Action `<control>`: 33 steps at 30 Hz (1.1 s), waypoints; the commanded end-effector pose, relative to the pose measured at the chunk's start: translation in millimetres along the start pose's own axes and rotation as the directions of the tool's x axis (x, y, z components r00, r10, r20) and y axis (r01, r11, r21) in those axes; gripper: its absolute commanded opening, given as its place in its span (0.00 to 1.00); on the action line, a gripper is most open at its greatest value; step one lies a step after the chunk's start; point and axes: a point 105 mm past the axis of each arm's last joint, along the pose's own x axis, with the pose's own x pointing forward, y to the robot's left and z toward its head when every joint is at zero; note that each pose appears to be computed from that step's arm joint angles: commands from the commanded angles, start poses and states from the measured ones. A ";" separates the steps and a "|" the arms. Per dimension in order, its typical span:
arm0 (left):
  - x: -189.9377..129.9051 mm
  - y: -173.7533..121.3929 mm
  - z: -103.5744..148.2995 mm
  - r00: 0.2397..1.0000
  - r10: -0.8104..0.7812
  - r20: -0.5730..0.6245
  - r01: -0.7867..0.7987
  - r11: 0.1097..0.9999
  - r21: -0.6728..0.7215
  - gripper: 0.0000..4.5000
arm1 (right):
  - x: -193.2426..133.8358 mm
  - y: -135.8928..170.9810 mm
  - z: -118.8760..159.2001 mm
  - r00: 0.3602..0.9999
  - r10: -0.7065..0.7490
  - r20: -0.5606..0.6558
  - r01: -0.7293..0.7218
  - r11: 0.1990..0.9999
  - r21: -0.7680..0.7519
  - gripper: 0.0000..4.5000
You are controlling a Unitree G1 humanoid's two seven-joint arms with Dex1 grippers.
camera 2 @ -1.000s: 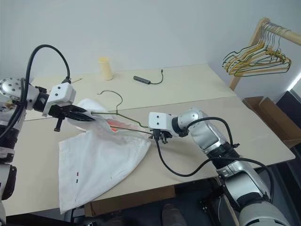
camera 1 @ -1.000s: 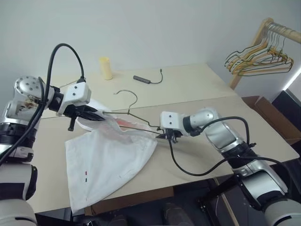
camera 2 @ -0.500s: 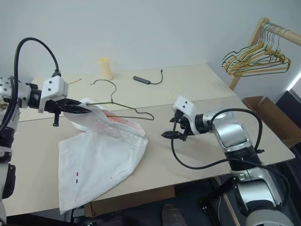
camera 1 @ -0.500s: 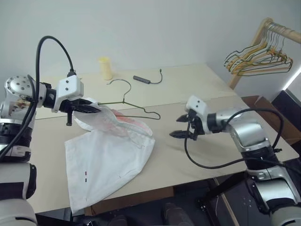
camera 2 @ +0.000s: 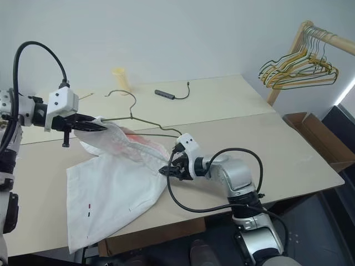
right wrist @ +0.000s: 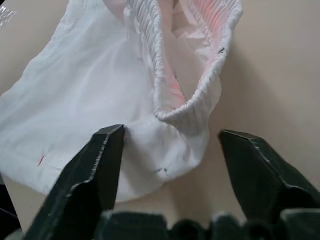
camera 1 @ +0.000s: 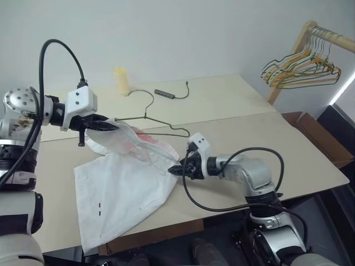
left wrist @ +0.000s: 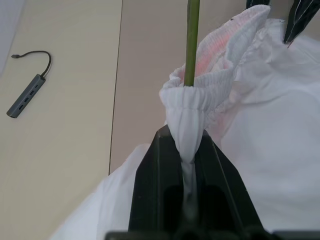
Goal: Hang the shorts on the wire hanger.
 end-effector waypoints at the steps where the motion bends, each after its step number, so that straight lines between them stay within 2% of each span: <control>1: -10.4 6.5 12.0 0.998 0.049 0.028 -0.050 0.998 0.041 0.00 | -6.6 -3.5 8.2 0.999 -0.017 0.032 0.017 1.000 0.000 0.40; 6: -13.6 4.7 11.6 0.998 0.042 0.038 -0.044 0.998 0.035 0.00 | -11.8 -14.9 2.3 0.998 -0.068 0.011 0.069 0.997 -0.020 0.01; 10: -22.0 -6.7 16.3 0.996 -0.034 0.088 0.031 0.999 0.033 0.00 | -26.0 -30.8 10.0 0.993 -0.110 0.047 0.111 0.994 -0.013 0.00; 16: -29.6 -15.0 21.3 0.990 -0.068 0.125 0.064 0.997 0.037 0.00 | -56.8 -48.7 27.3 0.991 -0.093 0.100 0.093 0.996 0.000 0.00; 21: -29.4 -15.5 16.9 0.993 -0.069 0.098 0.066 0.997 0.035 0.00 | -71.4 -57.9 30.4 0.989 -0.113 0.098 0.120 0.991 -0.062 0.00; 24: -26.5 -16.6 6.4 0.997 -0.067 0.030 0.065 0.997 0.048 0.00 | -76.7 -59.4 34.4 0.986 -0.124 0.110 0.135 0.985 -0.107 0.00; 27: -22.4 -13.4 0.1 0.999 -0.041 -0.002 0.041 0.998 0.042 0.00 | -80.1 -53.4 37.5 0.987 -0.117 0.111 0.138 0.969 -0.205 0.00; 33: -13.7 -13.1 -0.2 0.999 -0.044 -0.009 0.045 0.997 0.070 0.00 | -86.8 -27.1 58.7 0.989 -0.097 0.113 0.143 0.825 -0.546 0.00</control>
